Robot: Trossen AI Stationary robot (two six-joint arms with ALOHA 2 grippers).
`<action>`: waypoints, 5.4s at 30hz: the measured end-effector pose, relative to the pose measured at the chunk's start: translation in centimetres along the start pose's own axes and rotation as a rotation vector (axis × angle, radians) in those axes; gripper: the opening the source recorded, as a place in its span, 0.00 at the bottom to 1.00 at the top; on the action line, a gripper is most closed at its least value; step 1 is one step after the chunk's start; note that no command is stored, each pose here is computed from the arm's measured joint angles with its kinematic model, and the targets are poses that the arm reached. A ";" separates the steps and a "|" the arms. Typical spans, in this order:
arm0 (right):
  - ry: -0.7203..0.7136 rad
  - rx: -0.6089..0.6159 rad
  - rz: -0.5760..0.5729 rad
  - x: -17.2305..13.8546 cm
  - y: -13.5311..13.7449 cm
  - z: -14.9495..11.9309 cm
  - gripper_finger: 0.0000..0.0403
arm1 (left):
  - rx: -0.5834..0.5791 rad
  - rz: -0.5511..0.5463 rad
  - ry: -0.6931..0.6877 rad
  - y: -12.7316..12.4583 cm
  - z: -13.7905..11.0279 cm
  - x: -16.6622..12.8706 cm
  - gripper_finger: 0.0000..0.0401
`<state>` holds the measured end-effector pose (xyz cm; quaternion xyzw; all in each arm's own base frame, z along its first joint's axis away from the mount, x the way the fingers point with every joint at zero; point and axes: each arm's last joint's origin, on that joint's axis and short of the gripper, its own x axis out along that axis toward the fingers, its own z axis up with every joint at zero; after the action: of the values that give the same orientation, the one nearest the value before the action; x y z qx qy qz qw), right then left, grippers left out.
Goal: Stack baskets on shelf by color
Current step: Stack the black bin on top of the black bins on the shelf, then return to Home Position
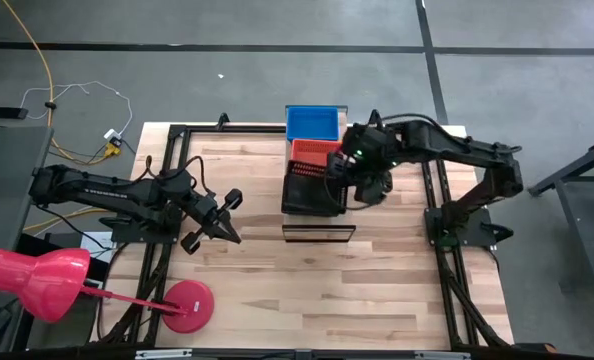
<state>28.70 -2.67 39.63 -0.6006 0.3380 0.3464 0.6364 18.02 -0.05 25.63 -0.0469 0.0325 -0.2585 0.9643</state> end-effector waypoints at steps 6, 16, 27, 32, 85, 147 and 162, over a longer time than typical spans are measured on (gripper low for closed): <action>0.010 -0.015 0.048 2.9 -0.9 -2.3 0.00 | -0.012 -0.008 -0.012 -0.2 0.1 0.1 0.00; 0.038 0.004 0.141 4.6 -0.6 -3.3 0.00 | -0.016 0.006 -0.012 -0.2 0.1 0.2 0.00; -0.016 0.021 0.199 4.2 0.1 -3.0 0.00 | -0.014 0.060 -0.021 -0.1 0.2 0.2 0.00; -0.053 0.096 0.192 4.2 0.0 -2.9 0.00 | -0.036 0.064 -0.022 -0.1 0.2 0.2 0.00; -0.144 0.214 0.154 4.2 -0.3 -3.0 0.23 | -0.062 0.062 -0.024 -0.1 0.2 0.2 0.00; -0.453 1.429 -0.426 -5.0 8.4 -5.7 0.32 | 0.201 0.435 0.126 3.6 -0.4 -8.3 0.00; -0.880 1.499 -1.015 2.8 17.9 -1.9 0.32 | 0.201 0.315 0.005 1.8 -0.2 -7.1 0.00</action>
<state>14.96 -3.78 27.64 0.0631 -0.0921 -0.0767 0.9908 12.73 5.02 25.56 0.0557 0.0159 -0.1063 0.9926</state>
